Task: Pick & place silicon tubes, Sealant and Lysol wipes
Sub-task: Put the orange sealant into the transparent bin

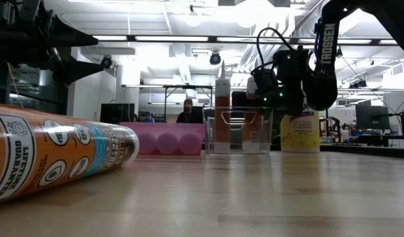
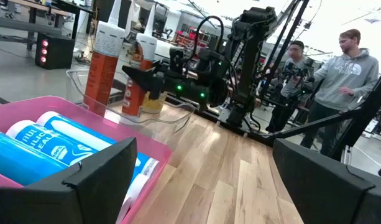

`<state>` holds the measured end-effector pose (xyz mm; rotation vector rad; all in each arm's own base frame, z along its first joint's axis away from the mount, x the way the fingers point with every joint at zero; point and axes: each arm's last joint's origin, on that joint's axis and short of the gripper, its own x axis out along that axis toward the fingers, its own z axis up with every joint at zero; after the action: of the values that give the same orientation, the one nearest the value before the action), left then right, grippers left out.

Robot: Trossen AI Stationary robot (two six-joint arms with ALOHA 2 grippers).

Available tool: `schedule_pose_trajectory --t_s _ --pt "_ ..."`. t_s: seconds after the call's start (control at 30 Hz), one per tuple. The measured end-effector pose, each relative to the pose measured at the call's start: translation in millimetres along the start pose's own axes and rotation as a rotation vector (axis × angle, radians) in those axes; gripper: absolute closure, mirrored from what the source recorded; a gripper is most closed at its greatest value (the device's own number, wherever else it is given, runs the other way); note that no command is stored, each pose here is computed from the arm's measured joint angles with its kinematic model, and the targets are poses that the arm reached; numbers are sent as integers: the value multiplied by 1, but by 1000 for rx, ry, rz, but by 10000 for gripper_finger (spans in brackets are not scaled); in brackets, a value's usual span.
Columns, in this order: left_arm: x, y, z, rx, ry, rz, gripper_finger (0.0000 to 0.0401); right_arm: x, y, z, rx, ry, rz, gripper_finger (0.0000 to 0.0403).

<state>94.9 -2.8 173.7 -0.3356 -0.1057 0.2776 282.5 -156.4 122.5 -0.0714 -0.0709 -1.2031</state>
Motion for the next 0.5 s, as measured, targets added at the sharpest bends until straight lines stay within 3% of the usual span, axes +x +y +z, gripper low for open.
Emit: schedule_pose_trajectory --t_s 0.5 --pt "0 0 0 0 0 0 32 -8 9 1 0 -6 48 83"
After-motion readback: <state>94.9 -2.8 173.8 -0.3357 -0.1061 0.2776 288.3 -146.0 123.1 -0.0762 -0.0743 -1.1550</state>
